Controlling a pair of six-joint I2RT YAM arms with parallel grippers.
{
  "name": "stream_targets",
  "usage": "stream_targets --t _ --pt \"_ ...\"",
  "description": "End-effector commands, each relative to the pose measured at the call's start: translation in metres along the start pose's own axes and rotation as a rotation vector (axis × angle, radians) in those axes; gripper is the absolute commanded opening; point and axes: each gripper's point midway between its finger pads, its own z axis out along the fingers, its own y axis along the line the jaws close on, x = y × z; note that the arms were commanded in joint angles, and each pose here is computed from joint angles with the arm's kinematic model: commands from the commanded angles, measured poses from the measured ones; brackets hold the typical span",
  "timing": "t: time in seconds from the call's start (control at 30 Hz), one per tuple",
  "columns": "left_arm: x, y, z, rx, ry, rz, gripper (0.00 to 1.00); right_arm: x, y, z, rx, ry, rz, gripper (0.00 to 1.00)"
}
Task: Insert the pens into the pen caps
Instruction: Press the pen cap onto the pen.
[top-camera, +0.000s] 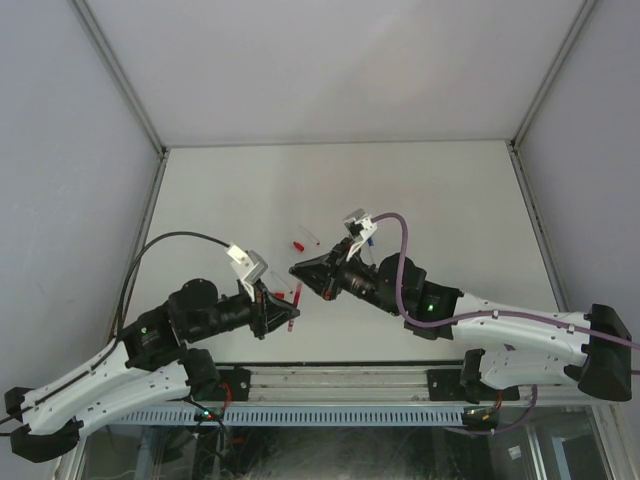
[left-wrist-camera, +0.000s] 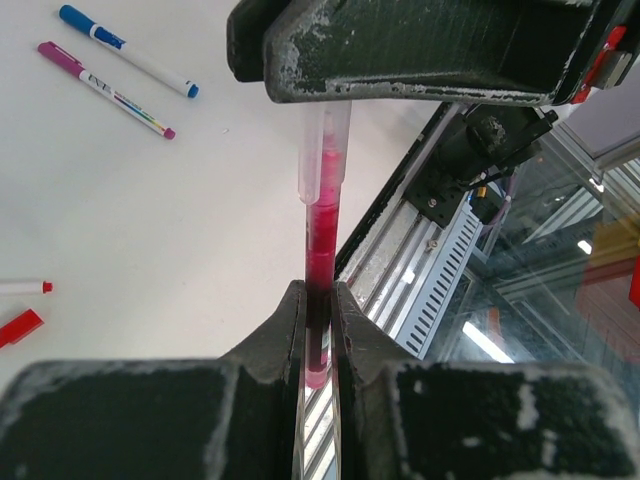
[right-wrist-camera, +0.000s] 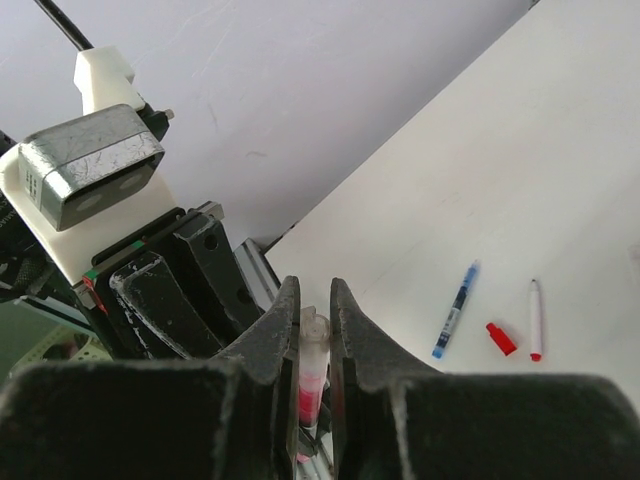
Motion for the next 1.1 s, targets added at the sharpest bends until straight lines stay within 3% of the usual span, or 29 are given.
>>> stream_targets --t 0.0,0.33,1.07 --pt "-0.164 -0.059 -0.054 0.156 -0.584 0.018 0.0 0.116 -0.018 -0.031 -0.007 0.453 -0.033 0.0" --pt "-0.164 -0.059 -0.053 0.151 -0.576 0.016 0.0 0.111 -0.014 -0.03 -0.056 0.454 0.042 0.0" --pt "-0.16 -0.055 -0.05 0.134 -0.557 0.01 0.0 0.103 -0.013 -0.031 -0.026 0.4 -0.027 0.0"
